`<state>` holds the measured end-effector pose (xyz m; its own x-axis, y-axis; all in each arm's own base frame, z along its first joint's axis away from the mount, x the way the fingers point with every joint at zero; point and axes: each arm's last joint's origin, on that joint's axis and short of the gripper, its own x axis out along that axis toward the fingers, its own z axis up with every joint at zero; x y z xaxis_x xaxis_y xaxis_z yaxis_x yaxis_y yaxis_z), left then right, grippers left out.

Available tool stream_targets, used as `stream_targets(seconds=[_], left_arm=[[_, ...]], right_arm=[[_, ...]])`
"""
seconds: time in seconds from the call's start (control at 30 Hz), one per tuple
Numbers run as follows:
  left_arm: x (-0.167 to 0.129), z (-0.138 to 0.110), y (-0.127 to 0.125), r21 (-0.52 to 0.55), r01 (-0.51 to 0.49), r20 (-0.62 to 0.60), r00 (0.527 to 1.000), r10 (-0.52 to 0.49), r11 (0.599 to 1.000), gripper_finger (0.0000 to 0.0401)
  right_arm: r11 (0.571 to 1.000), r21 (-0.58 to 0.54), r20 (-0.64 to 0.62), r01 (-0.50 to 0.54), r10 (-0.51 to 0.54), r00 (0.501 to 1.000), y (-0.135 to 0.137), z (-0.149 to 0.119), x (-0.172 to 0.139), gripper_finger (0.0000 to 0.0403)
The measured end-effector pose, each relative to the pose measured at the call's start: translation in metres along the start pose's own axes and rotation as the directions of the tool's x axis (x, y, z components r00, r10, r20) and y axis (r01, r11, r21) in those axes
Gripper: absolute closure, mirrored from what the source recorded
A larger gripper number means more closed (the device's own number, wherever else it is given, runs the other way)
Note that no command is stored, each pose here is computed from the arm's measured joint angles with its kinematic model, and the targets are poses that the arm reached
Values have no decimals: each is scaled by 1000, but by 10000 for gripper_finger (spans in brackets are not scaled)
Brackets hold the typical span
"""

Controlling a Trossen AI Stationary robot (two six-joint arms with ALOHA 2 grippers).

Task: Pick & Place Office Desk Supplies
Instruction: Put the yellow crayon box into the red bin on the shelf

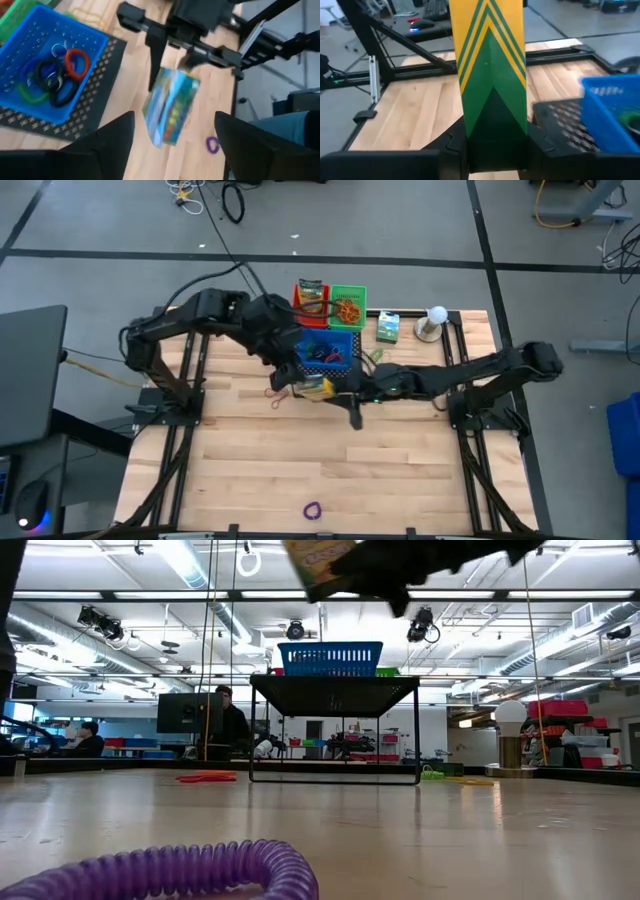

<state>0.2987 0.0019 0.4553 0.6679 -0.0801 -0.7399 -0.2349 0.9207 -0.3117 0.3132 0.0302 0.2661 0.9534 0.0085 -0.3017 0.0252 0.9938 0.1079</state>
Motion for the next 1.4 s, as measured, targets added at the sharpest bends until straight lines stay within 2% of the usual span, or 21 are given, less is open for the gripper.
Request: stream_targets(seconds=[0.1,0.23,0.47,0.67,0.97,1.2,1.4], left_arm=[[0,2,1,-6,-42,-81,996,42,999,114],[10,5,1,69,-69,-160,984,79,995,114],[25,9,1,165,-59,-202,975,92,985,113],[34,11,0,239,-34,-209,974,86,970,114],[28,10,-1,257,-20,-201,977,74,966,147],[16,12,5,229,-29,-163,984,67,973,126],[14,12,5,251,-20,-159,985,62,968,115]], right_arm=[[1000,1,-17,-3,3,1000,0,6,18,287],[1000,4,1,-7,7,1000,0,13,29,291],[1000,9,28,2,-2,1000,-4,16,32,287],[1000,7,33,0,-1,999,-4,16,32,288],[1000,19,52,17,-18,998,-10,18,32,285],[999,49,88,12,-17,996,-15,23,32,284],[999,54,93,6,-11,996,-15,23,32,284]])
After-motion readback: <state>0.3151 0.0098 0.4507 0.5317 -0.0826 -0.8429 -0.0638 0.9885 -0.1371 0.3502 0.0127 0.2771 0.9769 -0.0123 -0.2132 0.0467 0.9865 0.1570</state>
